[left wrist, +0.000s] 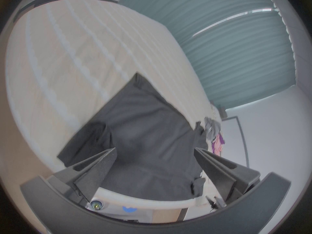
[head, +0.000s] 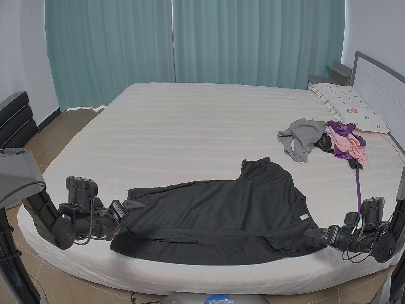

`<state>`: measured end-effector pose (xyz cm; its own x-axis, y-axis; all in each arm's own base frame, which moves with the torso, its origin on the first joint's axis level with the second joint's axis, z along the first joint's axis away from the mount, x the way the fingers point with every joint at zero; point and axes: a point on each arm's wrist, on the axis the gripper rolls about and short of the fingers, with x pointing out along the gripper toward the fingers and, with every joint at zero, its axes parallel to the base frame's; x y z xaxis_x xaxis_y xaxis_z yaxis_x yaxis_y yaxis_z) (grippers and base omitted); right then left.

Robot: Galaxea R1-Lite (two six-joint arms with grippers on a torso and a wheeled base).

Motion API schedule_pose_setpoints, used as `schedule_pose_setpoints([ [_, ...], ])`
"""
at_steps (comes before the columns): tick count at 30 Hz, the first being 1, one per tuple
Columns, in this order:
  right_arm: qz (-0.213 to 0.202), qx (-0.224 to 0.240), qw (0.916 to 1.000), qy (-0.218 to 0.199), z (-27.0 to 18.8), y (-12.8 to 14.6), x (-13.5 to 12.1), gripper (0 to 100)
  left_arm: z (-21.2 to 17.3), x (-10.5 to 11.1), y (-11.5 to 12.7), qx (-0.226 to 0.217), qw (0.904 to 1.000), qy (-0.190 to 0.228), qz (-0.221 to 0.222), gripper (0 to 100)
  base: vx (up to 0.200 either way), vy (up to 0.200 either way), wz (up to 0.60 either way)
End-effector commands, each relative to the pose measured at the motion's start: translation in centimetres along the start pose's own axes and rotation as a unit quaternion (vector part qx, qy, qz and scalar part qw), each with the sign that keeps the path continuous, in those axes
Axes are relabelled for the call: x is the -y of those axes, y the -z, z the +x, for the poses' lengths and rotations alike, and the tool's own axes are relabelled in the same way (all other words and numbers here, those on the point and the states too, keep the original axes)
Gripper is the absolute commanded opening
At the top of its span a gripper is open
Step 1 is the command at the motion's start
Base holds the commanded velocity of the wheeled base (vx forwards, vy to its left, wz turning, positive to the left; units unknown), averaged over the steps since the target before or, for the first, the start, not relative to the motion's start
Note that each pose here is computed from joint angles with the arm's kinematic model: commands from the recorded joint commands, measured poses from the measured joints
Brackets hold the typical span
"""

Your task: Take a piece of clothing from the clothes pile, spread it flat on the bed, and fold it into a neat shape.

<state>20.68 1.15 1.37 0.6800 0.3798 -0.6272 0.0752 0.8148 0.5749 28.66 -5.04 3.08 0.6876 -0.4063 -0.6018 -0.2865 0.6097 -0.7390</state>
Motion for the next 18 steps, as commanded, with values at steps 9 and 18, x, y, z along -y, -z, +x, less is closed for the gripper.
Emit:
schedule_pose_setpoints([
  [9,0.0,-0.001,1.0,0.0,0.0,0.0,0.0,100,2.3,0.8,6.3,-0.05,0.9931,-0.082,0.067,100,0.0,0.0,0.0],
  [18,0.0,-0.002,1.0,0.001,0.0,0.1,0.0,100,5.0,0.1,6.4,-0.023,0.9856,-0.123,0.113,100,0.0,0.0,0.0],
])
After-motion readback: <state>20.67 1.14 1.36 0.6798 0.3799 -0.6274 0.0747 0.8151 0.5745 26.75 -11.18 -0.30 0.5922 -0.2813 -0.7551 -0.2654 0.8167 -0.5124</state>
